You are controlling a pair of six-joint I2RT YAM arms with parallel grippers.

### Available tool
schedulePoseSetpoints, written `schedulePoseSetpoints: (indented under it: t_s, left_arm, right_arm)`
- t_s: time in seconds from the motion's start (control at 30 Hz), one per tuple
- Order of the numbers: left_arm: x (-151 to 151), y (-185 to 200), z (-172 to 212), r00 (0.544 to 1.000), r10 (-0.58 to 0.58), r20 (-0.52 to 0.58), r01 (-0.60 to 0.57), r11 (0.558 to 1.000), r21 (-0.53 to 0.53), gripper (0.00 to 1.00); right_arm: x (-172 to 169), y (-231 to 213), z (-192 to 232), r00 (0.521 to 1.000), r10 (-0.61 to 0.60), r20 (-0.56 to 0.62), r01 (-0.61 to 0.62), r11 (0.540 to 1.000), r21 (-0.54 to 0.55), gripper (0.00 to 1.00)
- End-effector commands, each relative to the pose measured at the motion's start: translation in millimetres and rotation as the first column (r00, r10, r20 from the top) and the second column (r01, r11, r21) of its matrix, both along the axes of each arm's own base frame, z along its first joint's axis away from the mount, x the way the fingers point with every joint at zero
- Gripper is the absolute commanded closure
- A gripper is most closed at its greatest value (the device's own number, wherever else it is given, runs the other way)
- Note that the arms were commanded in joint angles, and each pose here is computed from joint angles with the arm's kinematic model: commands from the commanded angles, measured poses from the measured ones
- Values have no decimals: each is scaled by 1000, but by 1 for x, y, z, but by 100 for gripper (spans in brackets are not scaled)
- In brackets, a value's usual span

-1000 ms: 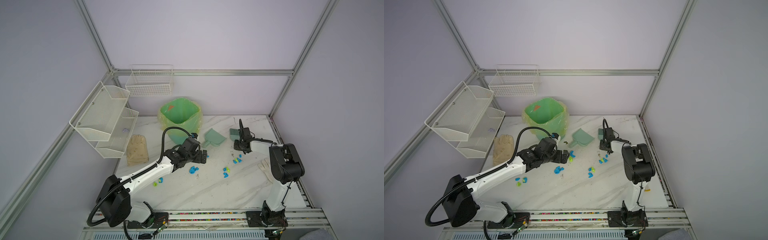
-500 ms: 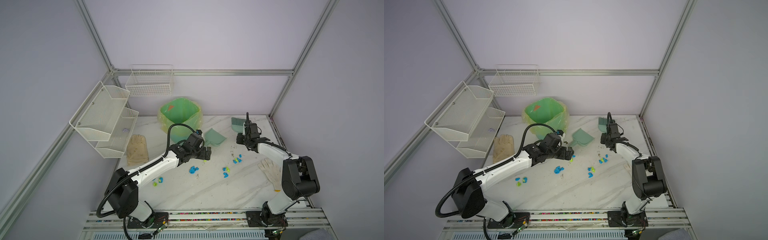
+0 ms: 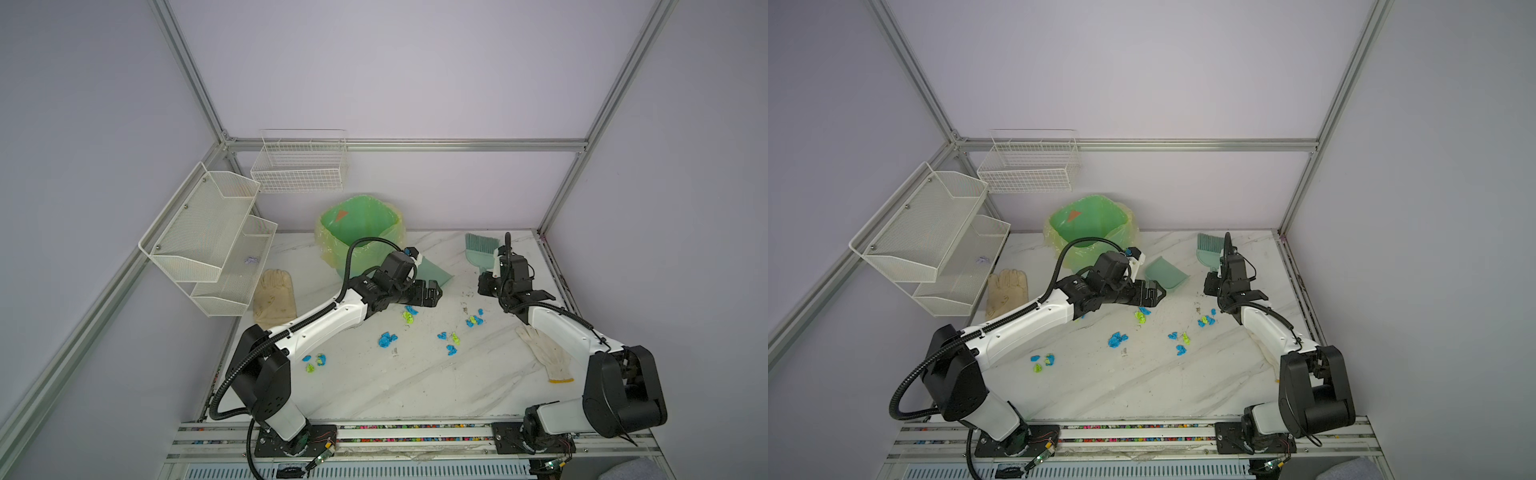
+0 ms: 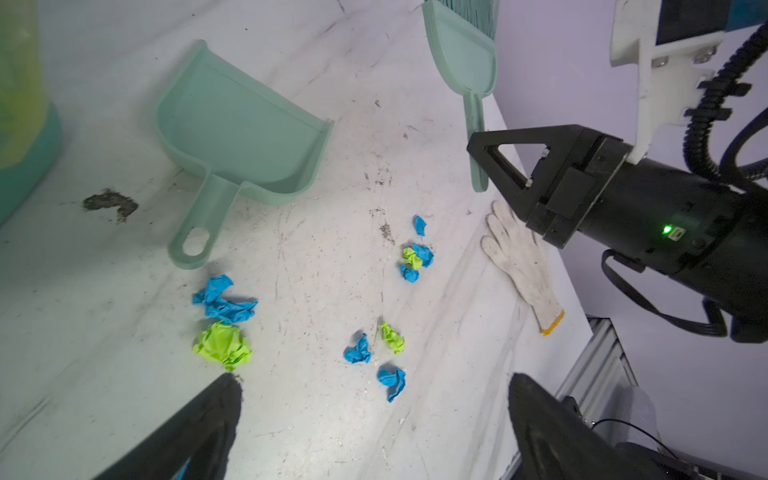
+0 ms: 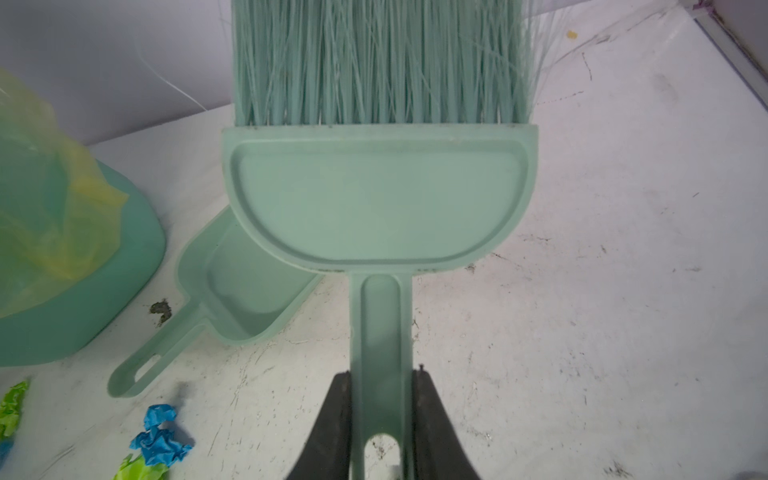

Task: Sweep away the paper scraps from the table
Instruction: 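Lift the brush with the right gripper toward the left gripper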

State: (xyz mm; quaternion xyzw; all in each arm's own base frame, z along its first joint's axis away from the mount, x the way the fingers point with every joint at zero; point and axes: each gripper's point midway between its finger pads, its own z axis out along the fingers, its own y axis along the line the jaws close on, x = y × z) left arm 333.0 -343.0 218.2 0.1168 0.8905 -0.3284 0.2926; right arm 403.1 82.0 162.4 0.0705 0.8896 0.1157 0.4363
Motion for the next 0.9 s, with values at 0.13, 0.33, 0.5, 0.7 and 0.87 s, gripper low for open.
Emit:
schedulePoseSetpoints:
  t_s: [0.13, 0.33, 0.5, 0.7, 0.87]
  left_arm:
    - [14, -40, 66, 996, -65, 61, 77, 971, -227, 0]
    - [27, -56, 70, 995, -79, 68, 94, 960, -265, 3]
    - [41, -67, 66, 993, -72, 93, 96, 952, -290, 7]
    - [58, -78, 67, 991, -61, 122, 98, 940, -327, 18]
    - [69, -84, 68, 984, -34, 173, 97, 923, -372, 24]
  right_arm:
    - [-18, 7, 29, 995, 27, 96, -36, 996, 86, 100]
    - [-30, 9, 40, 990, 41, 131, -57, 991, 117, 100]
    - [-36, 16, 34, 989, 71, 131, -90, 985, 150, 100]
    - [-43, 22, 38, 983, 89, 158, -119, 974, 193, 100]
    - [-47, 27, 34, 983, 111, 144, -139, 969, 203, 100]
